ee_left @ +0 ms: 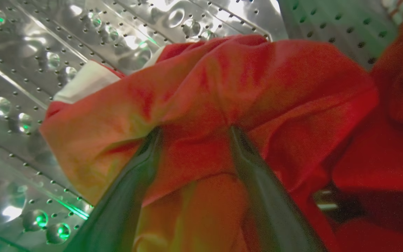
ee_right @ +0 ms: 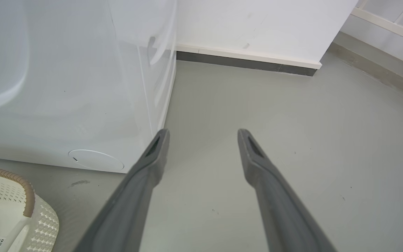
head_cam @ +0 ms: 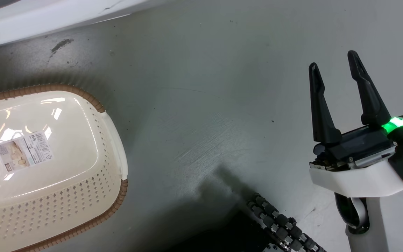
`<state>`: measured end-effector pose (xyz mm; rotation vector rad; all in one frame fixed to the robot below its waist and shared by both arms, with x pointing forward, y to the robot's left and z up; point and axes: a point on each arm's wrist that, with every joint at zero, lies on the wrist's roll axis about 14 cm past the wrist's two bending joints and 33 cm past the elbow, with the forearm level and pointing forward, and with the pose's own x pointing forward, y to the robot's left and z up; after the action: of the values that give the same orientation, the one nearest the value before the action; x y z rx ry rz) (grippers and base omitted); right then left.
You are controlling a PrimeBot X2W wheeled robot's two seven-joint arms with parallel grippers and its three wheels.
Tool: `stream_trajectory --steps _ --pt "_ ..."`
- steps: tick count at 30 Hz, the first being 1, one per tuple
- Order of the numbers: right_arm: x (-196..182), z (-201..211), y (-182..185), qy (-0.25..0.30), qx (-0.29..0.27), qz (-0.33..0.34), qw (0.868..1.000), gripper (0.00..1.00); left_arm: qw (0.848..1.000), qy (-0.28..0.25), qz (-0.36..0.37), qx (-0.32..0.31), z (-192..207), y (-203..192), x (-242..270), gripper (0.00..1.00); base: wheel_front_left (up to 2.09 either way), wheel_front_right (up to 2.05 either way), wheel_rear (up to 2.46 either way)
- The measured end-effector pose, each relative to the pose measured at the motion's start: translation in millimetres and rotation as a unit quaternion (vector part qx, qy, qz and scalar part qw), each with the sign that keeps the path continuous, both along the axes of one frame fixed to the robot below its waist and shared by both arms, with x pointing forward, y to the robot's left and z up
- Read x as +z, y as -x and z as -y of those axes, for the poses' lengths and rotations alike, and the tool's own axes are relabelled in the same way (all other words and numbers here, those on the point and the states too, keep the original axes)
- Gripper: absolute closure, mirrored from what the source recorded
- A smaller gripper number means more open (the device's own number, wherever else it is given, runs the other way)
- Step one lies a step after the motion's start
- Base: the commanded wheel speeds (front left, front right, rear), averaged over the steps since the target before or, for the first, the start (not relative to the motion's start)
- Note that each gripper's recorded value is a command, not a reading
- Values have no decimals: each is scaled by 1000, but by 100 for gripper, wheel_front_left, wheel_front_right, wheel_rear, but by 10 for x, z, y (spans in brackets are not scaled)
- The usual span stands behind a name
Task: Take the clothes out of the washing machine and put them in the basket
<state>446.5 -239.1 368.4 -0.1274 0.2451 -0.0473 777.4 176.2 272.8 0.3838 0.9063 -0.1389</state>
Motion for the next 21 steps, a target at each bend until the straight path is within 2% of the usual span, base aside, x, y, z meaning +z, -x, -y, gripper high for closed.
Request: stream_trajectory --steps 2,3,4,5,15,21 --pt "-11 -7 0 0 1 -1 1000 0 1000 -2 -8 2 -15 17 -24 0 0 0 0" --pt "-19 -9 0 -1 1 -2 1000 0 1000 -2 -11 3 -19 25 -34 8 0 0 0" --pt "-26 -10 -1 -1 1 -2 1000 0 1000 -1 -16 5 -23 34 -44 64 0 0 0" --pt "-32 -10 -2 -1 1 -3 1000 0 1000 0 -20 5 -20 42 -53 100 0 0 0" --pt "7 -20 -80 0 7 8 1000 0 999 19 33 -11 3 -73 107 100 0 0 0" --pt "169 60 -139 20 4 29 999 0 989 81 124 -25 214 -174 403 100 0 0 0"
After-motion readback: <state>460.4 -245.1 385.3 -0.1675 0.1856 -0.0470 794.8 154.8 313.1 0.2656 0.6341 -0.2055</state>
